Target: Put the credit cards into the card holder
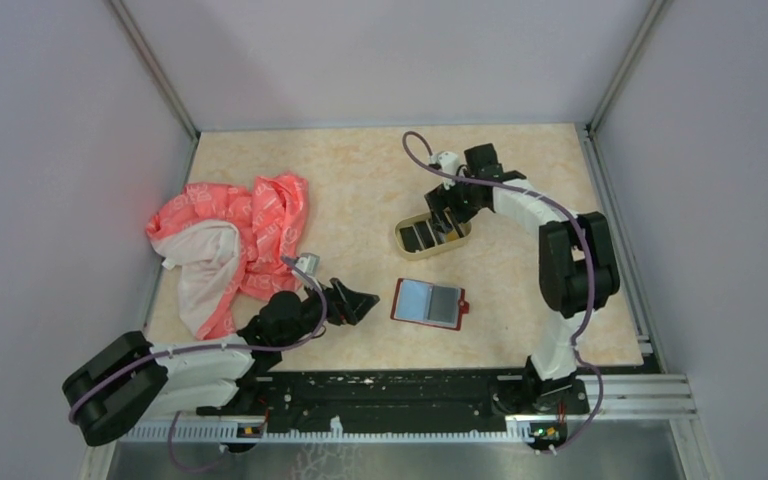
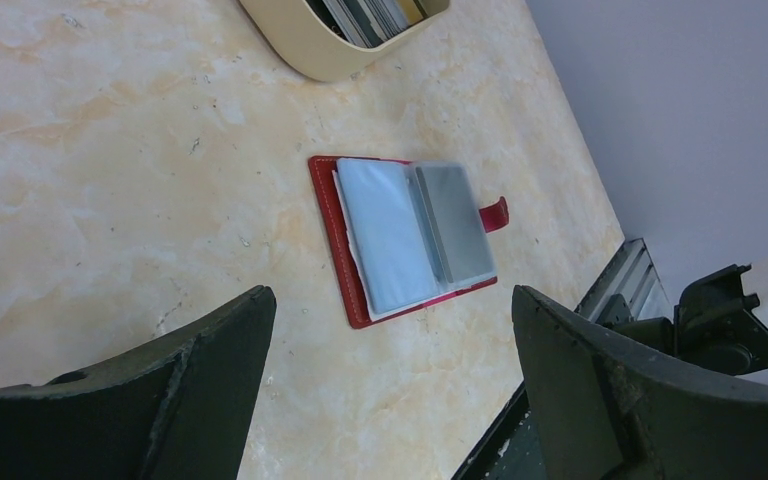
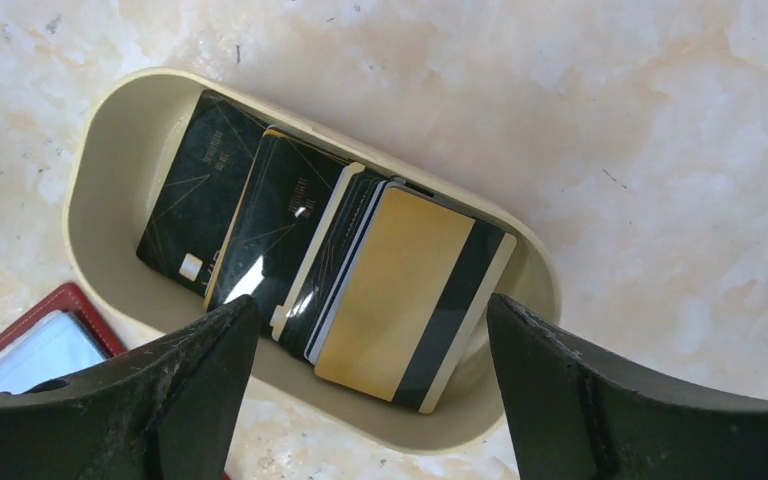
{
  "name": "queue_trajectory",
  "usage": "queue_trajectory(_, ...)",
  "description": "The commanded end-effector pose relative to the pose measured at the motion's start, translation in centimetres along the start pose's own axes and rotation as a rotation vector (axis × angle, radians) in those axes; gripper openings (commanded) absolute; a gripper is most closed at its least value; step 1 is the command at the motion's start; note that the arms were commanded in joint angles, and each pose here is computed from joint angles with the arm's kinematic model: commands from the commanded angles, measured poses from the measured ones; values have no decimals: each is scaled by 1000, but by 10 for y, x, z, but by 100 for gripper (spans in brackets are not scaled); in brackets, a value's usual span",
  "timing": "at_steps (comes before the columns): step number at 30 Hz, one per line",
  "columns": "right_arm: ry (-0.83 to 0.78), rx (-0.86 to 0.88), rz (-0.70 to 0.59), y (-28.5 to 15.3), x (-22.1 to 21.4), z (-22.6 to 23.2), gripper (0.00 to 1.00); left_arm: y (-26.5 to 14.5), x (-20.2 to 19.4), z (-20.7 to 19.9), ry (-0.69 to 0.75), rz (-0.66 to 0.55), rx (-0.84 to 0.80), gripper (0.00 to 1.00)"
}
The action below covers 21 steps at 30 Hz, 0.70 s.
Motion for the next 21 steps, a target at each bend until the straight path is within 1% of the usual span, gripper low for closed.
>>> queue_trajectory(1, -5, -129, -28, 1, 28, -11, 83, 0, 1, -5, -19, -9, -30, 94)
queue_trajectory(9, 30, -154, 39, 14, 14, -18, 81, 2, -1, -4, -27, 1, -29, 94)
queue_trajectory(21, 41, -149, 94, 21, 1, -16, 79, 3, -2, -7, -31, 9, -39, 93)
Point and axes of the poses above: each gripper's point midway between its finger pads, its own y axis out along the fingers, its own z axis along the line the jaws close on, x = y × z, the point moved 1 cm from there along -y, back along the fingers, and after that the axes turned 1 degree about y, right-handed, at the moved point
